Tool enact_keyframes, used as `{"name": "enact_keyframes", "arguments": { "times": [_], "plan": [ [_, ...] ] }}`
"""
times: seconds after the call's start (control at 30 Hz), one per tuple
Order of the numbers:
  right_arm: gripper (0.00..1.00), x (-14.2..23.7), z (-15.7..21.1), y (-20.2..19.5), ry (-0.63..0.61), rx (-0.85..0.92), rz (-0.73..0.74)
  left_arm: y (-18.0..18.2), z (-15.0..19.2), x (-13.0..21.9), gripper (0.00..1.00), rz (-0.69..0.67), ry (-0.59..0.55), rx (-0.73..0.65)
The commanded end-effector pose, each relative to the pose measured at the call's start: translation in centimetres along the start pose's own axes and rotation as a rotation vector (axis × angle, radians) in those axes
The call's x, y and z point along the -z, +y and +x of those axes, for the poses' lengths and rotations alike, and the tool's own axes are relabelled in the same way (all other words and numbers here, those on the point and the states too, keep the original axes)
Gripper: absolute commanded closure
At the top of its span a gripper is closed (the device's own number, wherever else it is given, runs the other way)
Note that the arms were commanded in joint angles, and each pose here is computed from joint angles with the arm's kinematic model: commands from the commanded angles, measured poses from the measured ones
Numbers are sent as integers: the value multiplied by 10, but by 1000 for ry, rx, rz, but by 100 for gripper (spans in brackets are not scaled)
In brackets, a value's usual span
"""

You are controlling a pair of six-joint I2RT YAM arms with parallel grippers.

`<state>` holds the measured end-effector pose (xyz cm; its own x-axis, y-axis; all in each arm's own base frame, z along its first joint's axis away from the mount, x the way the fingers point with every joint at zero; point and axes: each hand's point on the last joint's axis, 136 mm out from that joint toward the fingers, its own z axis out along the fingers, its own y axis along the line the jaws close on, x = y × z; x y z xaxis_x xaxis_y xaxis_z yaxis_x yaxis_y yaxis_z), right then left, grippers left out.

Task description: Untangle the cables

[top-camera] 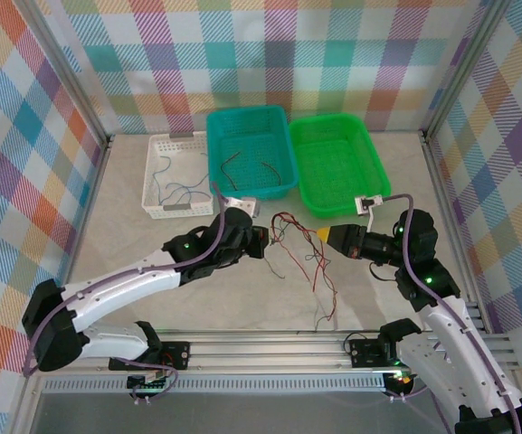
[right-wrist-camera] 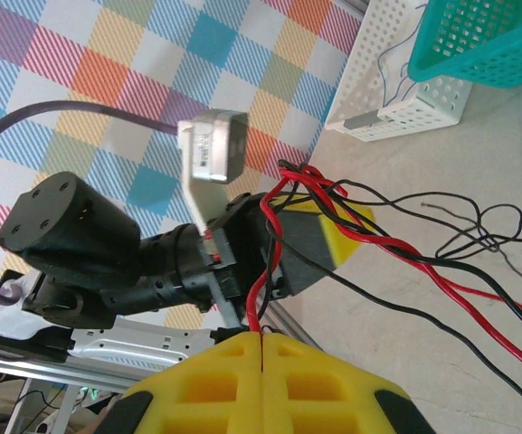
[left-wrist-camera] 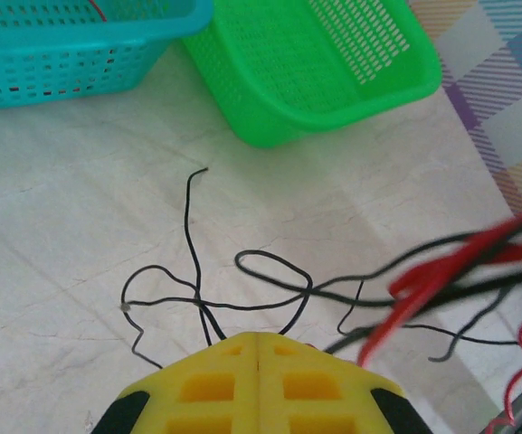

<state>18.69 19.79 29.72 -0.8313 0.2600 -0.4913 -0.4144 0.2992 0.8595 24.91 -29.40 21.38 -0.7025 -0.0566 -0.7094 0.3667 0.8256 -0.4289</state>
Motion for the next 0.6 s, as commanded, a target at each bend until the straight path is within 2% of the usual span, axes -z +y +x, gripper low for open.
{"name": "enact_keyframes", "arguments": {
  "times": [0.0,0.07,0.13,0.2,0.37,0.57],
  "plan": [
    [100,-1,-2,7,-4,24,-27,-14,2,14,100,99,-7,1],
    [100,-1,-3,10,-4,29,-34,-25,3,21,88,174,-5,22],
    [100,0,-3,12,-1,30,-37,-32,2,28,67,216,2,45],
    [100,0,-4,13,-3,32,-37,-35,4,32,58,221,21,59],
    [100,0,-6,12,-14,33,-29,-42,27,29,44,230,75,110],
    [100,0,-8,12,-22,28,-29,-49,54,12,42,214,93,217]
  ]
}}
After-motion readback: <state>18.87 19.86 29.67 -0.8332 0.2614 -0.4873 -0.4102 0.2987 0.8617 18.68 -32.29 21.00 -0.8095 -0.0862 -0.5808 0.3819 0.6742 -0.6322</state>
